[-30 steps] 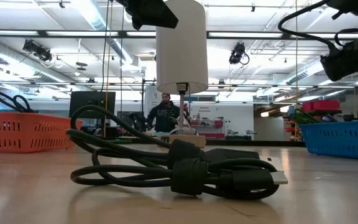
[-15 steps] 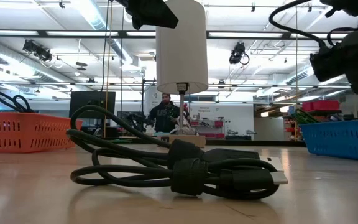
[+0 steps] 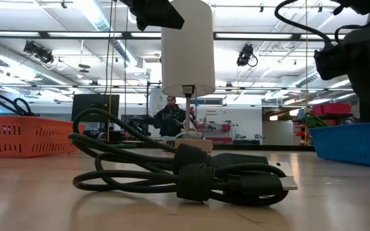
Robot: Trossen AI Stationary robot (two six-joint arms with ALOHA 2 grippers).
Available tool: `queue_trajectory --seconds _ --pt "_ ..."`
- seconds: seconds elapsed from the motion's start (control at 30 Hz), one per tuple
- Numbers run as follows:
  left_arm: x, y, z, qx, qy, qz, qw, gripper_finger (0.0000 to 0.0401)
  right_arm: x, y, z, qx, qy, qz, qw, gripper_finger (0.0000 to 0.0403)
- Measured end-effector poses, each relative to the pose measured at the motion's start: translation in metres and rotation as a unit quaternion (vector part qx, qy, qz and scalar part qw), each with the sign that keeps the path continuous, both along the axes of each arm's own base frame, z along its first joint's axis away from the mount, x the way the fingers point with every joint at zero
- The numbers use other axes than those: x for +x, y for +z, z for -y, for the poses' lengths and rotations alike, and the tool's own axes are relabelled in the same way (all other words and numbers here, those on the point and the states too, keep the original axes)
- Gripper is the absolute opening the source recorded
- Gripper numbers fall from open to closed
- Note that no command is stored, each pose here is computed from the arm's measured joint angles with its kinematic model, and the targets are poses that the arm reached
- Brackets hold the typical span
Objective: Pick & Place USB Port
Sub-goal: Adjust the blue bin, then put the purple charger cable into the blue bin
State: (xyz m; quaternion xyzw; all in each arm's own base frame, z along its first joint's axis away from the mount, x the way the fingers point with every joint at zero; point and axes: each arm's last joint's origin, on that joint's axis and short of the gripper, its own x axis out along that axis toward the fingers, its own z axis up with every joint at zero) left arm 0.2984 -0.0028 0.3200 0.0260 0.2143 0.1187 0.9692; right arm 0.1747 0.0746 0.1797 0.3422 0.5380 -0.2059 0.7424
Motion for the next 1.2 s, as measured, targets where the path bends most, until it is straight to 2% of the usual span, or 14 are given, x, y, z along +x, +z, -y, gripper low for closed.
queue_trajectory --seconds 0.23,0.43,0.6,0.73,0.8,1.0,1.1,1.2 --pt "0.000 0.000 0.000 -0.004 0.002 0.001 1.000 0.0087 -0.005 0.001 0.005 -0.023 0.002 -0.015 1.000 0.0004" --pt "0.000 0.000 0.000 -0.011 0.005 0.003 1.000 0.0087 -0.008 0.020 0.008 -0.021 -0.001 0.010 1.000 0.0007" --pt "0.000 -0.001 0.000 -0.011 0.005 -0.002 1.000 0.0087 -0.001 0.032 -0.005 0.044 0.043 0.048 0.997 0.0005" --pt "0.000 -0.001 0.000 -0.011 0.005 -0.001 1.000 0.0087 0.009 0.047 -0.026 0.111 0.099 0.136 0.980 0.0003" --pt "0.000 -0.001 0.000 -0.015 0.007 0.000 1.000 0.0087 0.011 0.049 -0.037 0.126 0.111 0.162 0.972 0.0002" --pt "0.000 -0.001 0.000 -0.023 0.010 0.002 1.000 0.0087 0.008 0.035 -0.069 0.170 0.092 0.124 0.973 0.0002" --pt "0.000 -0.001 0.000 -0.023 0.011 0.002 1.000 0.0087 0.014 0.027 -0.090 0.202 0.097 0.132 0.965 0.0002" --pt "0.000 -0.001 0.000 -0.023 0.011 0.002 1.000 0.0087 0.014 0.013 -0.104 0.207 0.091 0.111 0.968 0.0002"
